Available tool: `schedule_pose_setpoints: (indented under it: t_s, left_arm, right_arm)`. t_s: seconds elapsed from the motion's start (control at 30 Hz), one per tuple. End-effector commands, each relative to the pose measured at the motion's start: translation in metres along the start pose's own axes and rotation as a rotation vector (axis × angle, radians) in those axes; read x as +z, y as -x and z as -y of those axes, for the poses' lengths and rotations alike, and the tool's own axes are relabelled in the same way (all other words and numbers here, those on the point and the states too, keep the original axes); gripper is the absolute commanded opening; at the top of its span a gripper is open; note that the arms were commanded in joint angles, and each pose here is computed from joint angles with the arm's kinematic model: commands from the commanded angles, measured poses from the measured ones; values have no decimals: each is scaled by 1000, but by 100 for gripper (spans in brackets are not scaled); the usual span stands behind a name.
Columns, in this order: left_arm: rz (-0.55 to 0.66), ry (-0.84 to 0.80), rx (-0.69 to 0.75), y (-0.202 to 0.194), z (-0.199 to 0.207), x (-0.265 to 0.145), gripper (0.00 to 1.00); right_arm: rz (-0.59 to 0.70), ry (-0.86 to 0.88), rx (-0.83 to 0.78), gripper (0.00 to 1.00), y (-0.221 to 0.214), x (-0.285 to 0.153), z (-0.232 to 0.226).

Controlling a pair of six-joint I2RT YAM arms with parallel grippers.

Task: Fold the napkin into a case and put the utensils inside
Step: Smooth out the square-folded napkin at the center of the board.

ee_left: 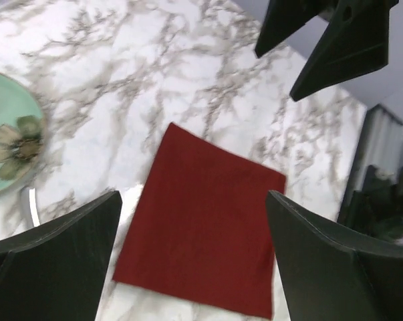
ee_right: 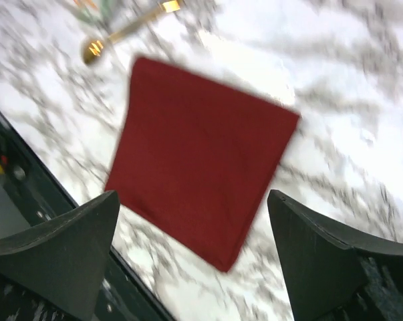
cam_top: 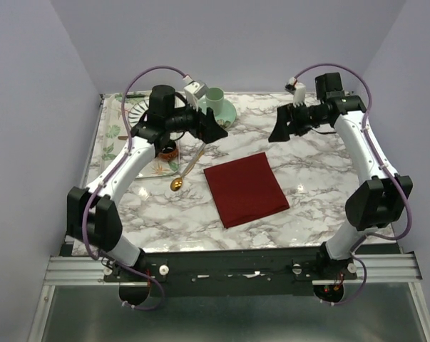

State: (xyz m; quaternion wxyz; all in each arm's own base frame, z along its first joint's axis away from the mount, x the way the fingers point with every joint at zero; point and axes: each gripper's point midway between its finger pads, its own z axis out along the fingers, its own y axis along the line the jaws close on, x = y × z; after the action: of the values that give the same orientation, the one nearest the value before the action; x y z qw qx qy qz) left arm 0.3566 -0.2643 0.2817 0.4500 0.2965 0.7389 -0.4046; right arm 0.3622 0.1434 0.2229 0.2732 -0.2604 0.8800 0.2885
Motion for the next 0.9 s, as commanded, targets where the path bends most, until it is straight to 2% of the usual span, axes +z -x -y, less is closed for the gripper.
schedule_pose_setpoints:
  t_s: [0.0,0.07,0.13,0.17,0.3,0.53,0.87]
  left_arm:
    - [-6,-200,-274,13,5,45,99]
    - [-48,-214,-402,-9,2,65,99]
    - [-28,-243,-417,-16,7,75,99]
    - [-52,-239,-466,-35,2,82,99]
    - [-79,-243,-610,-67,-4,93,99]
    - [-132,-229,-733,-117,-18,106,99]
    - [-198,-175,-835,-167,-43,124,99]
  right_arm:
    - [166,228,96,100,62,20,-34]
    - [119,285,173,100,62,48,-37]
    - [79,352,282,100,57,67,-42]
    - [70,377,300,100,55,85,-40]
    - [1,400,408,100,33,124,-31]
    - [-84,417,572,100,-6,167,-16]
    - [-159,386,658,100,-42,203,9]
